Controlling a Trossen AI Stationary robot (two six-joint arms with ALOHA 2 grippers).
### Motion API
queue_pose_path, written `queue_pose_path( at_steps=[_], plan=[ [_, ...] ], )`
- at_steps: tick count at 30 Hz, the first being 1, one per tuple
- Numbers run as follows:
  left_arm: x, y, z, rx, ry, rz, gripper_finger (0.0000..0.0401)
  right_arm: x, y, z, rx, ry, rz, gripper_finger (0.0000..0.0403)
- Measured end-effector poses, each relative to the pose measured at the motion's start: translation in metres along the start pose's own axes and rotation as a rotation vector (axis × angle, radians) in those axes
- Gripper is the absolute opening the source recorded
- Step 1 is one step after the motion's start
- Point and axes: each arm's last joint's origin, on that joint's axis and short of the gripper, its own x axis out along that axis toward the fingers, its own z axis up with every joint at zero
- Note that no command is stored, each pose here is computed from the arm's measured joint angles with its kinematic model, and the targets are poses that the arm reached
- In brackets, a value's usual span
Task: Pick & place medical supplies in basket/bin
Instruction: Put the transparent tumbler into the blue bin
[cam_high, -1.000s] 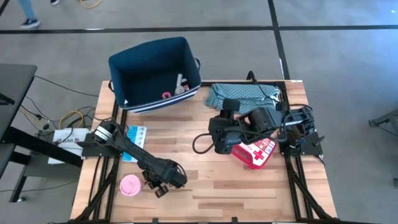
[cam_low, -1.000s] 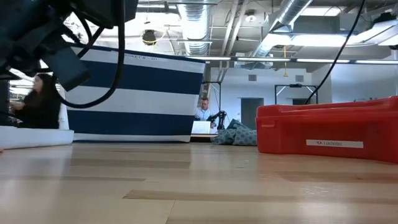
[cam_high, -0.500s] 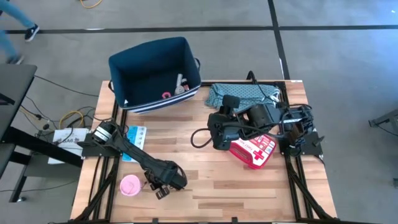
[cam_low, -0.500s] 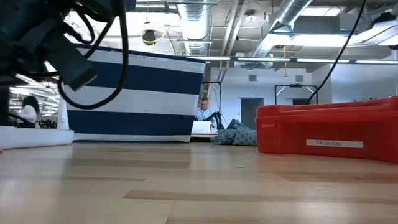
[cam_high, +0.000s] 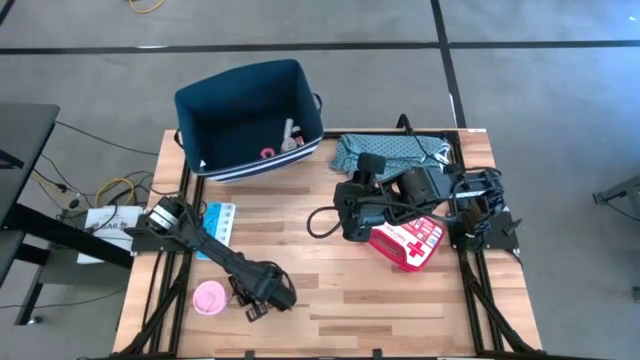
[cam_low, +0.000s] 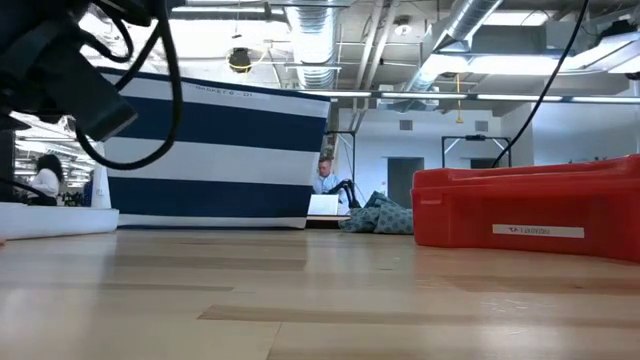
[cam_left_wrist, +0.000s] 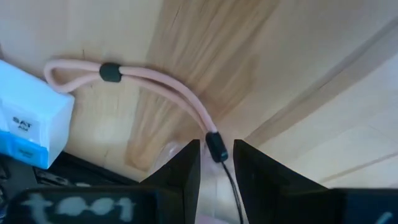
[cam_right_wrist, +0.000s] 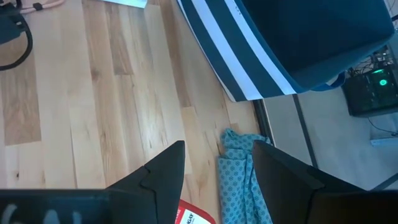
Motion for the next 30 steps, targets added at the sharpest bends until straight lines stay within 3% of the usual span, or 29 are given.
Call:
queue_pose_path(
  at_steps=[30],
  plan=[
    [0.005,-0.007,-0.011,-0.024,-0.059,0.033,0.0087,0.0,0.0,0.0,0.007,0.001,0.0,0.018]
  ],
)
